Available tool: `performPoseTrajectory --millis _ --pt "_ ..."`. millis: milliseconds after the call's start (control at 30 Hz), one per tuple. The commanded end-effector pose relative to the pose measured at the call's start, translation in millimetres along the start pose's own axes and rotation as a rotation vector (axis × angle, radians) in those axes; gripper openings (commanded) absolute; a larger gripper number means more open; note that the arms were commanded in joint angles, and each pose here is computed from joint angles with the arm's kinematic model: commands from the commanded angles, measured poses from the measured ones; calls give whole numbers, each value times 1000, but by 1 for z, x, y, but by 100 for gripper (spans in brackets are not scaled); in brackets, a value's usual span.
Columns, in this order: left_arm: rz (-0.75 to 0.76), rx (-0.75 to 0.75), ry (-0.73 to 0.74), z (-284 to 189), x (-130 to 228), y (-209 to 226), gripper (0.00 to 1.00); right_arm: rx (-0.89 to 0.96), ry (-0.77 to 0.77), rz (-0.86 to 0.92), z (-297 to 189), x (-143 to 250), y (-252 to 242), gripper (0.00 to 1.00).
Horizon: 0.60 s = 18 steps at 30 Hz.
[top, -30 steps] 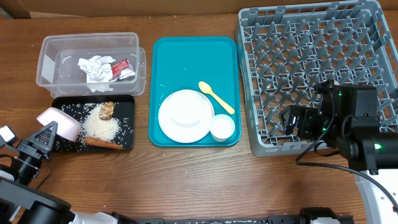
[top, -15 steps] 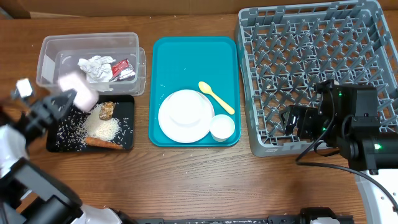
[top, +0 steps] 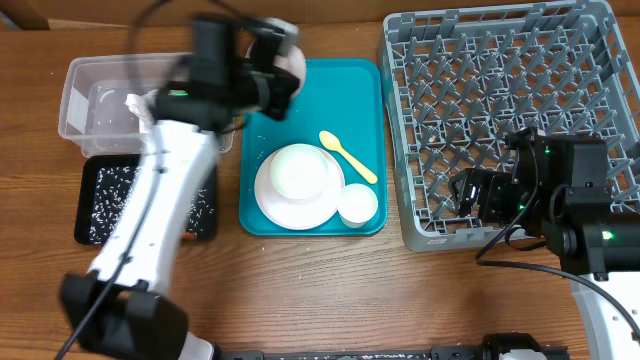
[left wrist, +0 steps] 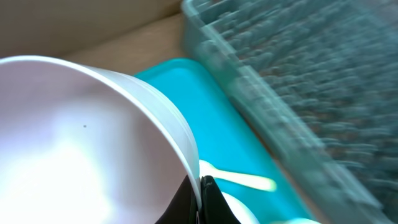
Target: Sort waste into correct bins and load items into the dishwasher
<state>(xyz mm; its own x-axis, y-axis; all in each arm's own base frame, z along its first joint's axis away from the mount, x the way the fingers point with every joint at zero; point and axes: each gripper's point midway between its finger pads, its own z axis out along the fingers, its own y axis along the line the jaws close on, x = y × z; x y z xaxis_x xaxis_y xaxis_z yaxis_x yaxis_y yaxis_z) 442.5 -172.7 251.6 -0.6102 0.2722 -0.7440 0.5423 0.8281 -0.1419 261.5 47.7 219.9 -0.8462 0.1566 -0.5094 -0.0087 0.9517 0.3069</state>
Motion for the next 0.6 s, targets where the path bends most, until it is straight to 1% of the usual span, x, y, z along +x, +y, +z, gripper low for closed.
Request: performPoseTrajectory --millis 0,100,133,167,200,300,433,500,533,567 --pt "252 -405 142 45 18 33 4 -9 -14 -3 -2 -3 2 100" --pt "278 -407 176 79 31 29 4 -9 -14 -3 -2 -3 2 100" --pt "277 -388 192 96 39 29 4 -10 -13 -3 -2 -3 2 100" --pt "273 -334 221 117 54 26 4 -9 -14 -3 -2 -3 2 100" --pt "270 -307 245 129 65 24 4 -10 -14 -3 -2 -3 2 100" --pt "268 -289 303 149 87 26 4 -10 -14 -3 -2 -3 2 100" --pt "250 -219 338 160 103 15 5 -10 -15 -2 -2 -3 2 100" --pt "162 -224 355 159 111 14 13 -10 -14 -2 -2 -3 2 100" --pt "151 -228 354 159 111 15 17 -10 -13 -2 -2 -3 2 100" --pt "143 -231 350 159 110 17 32 -10 -13 -2 -2 -3 2 100"
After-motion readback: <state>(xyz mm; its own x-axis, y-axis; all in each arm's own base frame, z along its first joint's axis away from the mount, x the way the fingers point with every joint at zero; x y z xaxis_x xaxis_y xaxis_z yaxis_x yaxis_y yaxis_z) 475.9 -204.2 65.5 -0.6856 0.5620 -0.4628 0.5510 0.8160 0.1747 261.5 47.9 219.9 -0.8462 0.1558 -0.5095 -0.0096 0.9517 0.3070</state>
